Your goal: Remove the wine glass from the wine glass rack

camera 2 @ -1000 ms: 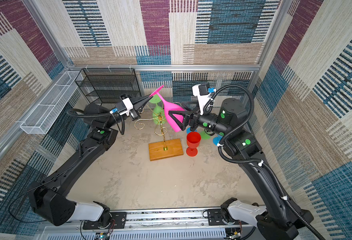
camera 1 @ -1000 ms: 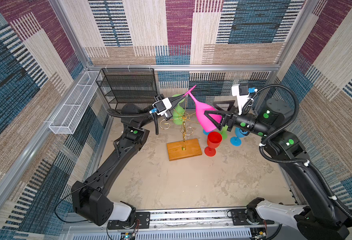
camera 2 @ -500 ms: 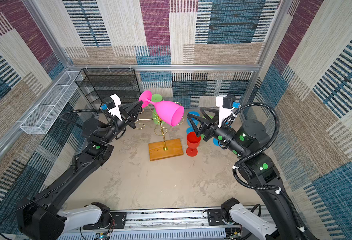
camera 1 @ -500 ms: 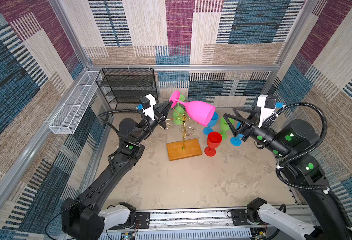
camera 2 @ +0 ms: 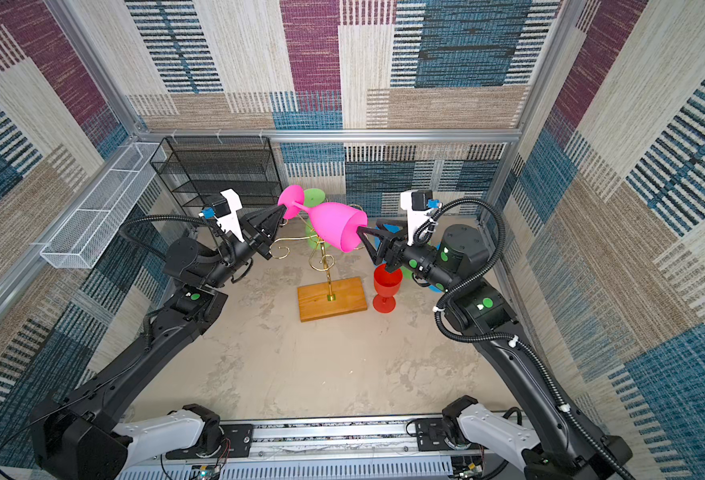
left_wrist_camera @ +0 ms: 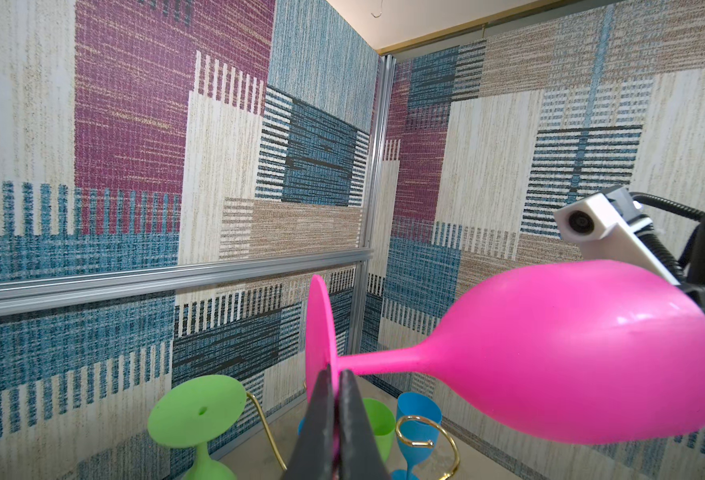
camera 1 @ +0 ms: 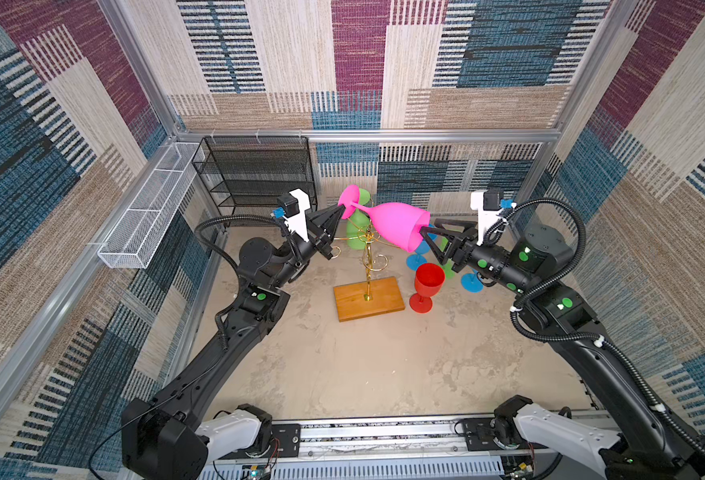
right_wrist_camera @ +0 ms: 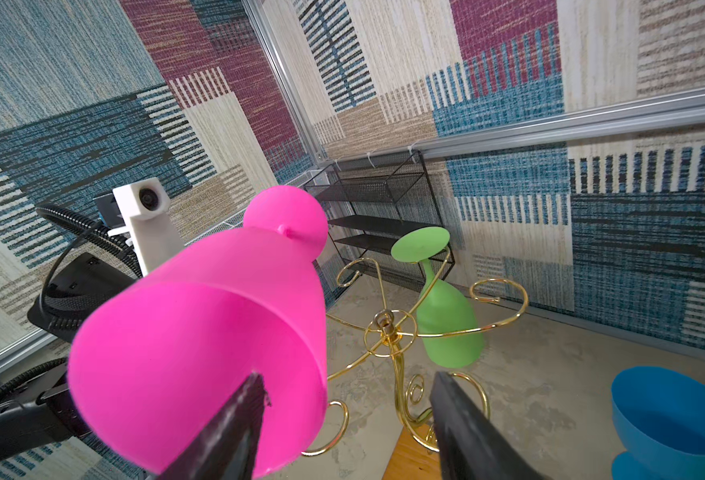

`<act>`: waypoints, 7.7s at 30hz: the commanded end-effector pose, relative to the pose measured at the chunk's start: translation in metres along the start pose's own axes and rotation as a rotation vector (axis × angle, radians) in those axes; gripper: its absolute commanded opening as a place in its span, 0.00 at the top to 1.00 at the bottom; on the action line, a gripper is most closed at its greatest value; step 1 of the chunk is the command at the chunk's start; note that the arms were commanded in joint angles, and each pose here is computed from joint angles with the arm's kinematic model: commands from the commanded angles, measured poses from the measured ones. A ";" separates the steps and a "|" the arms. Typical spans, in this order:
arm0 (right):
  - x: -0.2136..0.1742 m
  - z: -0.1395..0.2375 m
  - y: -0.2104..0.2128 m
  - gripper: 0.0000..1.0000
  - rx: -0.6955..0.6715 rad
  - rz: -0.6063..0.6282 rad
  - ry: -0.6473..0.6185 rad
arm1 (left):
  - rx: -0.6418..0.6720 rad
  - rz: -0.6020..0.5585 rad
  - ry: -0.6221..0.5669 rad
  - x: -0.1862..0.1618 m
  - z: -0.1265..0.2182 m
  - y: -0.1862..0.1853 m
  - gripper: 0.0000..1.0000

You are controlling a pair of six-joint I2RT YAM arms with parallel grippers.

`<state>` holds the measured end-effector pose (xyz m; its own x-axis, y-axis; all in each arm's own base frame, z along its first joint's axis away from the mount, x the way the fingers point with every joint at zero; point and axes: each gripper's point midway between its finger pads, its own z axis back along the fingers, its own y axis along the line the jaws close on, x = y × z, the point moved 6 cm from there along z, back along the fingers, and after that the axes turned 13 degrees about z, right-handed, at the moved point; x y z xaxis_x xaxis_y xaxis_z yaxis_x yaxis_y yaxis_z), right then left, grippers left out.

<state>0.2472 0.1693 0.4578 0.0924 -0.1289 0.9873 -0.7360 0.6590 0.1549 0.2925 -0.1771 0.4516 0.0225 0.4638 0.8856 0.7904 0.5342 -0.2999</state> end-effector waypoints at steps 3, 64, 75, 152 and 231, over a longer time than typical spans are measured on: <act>0.009 -0.014 0.004 0.61 0.080 -0.005 -0.042 | -0.041 0.023 0.004 0.003 0.000 -0.006 1.00; -0.166 0.084 0.038 1.00 -0.300 -0.153 1.041 | 0.785 -0.005 -0.085 -0.011 0.164 0.153 0.30; -0.192 0.067 0.018 1.00 -0.519 -0.139 1.176 | 0.789 0.010 -0.062 -0.017 0.168 0.152 0.30; -0.059 0.029 -0.041 0.01 -0.186 -0.158 0.312 | 0.327 0.540 0.377 0.013 -0.012 0.172 0.42; -0.071 0.044 -0.037 0.01 -0.201 -0.145 0.330 | 0.172 0.507 0.742 -0.051 -0.092 0.170 0.52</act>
<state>0.2361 0.1208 0.3752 0.4458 -0.0010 0.8951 -0.5482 0.7902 0.2739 0.4847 -0.1756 0.3907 0.7780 0.1525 0.6095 0.4705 0.5014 -0.7261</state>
